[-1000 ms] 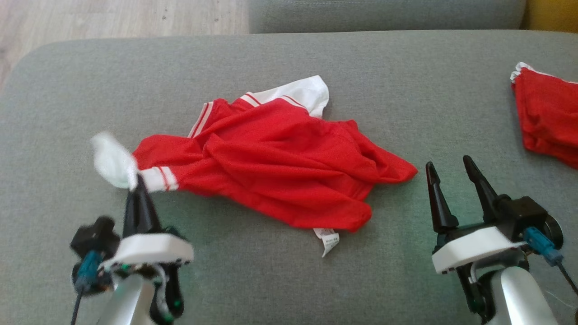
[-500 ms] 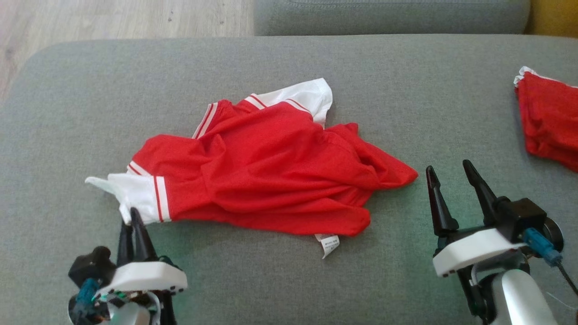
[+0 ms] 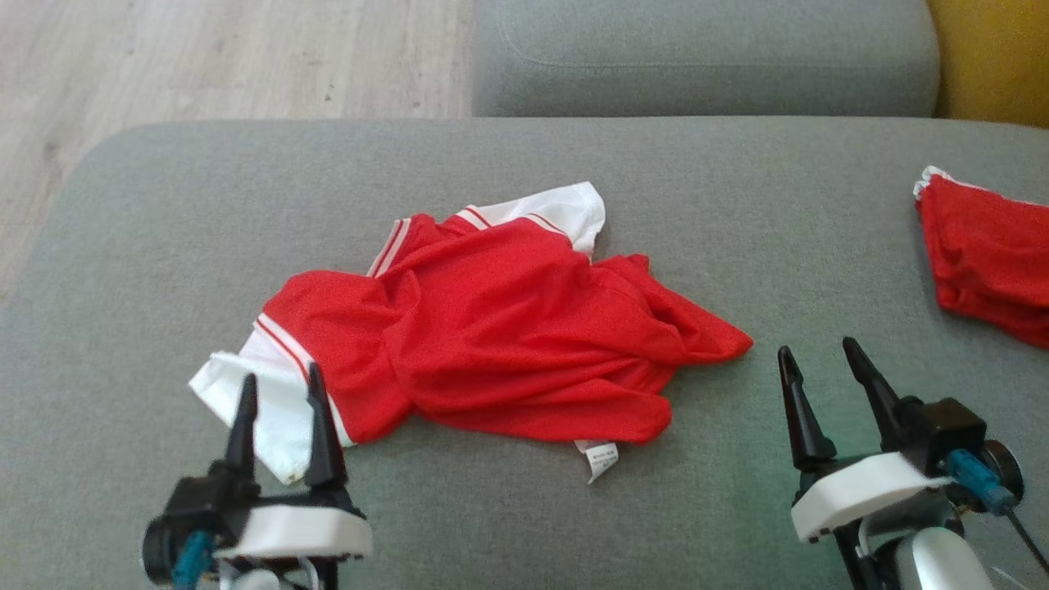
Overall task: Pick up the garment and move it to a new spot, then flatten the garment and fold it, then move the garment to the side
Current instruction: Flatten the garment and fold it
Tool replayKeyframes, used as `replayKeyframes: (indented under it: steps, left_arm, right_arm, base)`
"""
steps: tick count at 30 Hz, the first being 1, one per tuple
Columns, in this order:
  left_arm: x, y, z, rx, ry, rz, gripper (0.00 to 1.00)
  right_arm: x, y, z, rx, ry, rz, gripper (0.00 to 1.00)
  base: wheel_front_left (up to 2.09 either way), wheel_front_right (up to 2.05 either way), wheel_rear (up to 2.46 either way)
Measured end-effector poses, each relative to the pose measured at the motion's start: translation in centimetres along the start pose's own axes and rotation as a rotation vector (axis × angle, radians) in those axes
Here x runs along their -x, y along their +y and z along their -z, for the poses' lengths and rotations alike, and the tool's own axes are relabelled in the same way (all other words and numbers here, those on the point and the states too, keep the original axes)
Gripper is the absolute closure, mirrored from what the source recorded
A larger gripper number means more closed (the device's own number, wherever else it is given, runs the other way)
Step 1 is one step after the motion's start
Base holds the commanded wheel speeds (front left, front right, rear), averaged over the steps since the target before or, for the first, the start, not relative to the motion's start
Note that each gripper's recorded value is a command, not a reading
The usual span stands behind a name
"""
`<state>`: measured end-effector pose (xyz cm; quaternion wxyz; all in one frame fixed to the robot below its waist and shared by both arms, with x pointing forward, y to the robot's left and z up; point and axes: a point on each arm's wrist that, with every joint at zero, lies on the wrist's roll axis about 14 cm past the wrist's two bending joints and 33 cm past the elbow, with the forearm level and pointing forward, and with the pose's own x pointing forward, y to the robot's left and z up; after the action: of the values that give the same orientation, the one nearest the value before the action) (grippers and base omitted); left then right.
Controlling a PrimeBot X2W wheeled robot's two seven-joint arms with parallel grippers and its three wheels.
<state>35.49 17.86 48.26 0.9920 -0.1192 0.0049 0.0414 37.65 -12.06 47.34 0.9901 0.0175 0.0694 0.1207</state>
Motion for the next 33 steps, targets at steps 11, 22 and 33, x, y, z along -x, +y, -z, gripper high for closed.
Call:
replayKeyframes:
  steps: [11, 22, 33]
  left_arm:
    - [1.9, -0.2, 1.2, 0.014, 0.036, -0.008, 0.0]
    - [2.0, 1.8, 2.3, 0.018, 0.075, -0.094, 0.0]
    - [1.3, 1.3, 1.7, 0.017, 0.054, -0.081, 0.0]
  right_arm:
    - [-2.6, 3.6, 2.6, 0.098, 0.145, -0.122, 0.0]
    - [-6.8, 5.4, 7.2, 0.206, 0.342, -0.244, 0.51]
    - [-8.8, 5.2, 2.3, 0.198, 0.156, -0.24, 1.0]
  base:
    - [0.0, 0.0, 0.0]
    - [0.0, 0.0, 0.0]
    - [0.0, 0.0, 0.0]
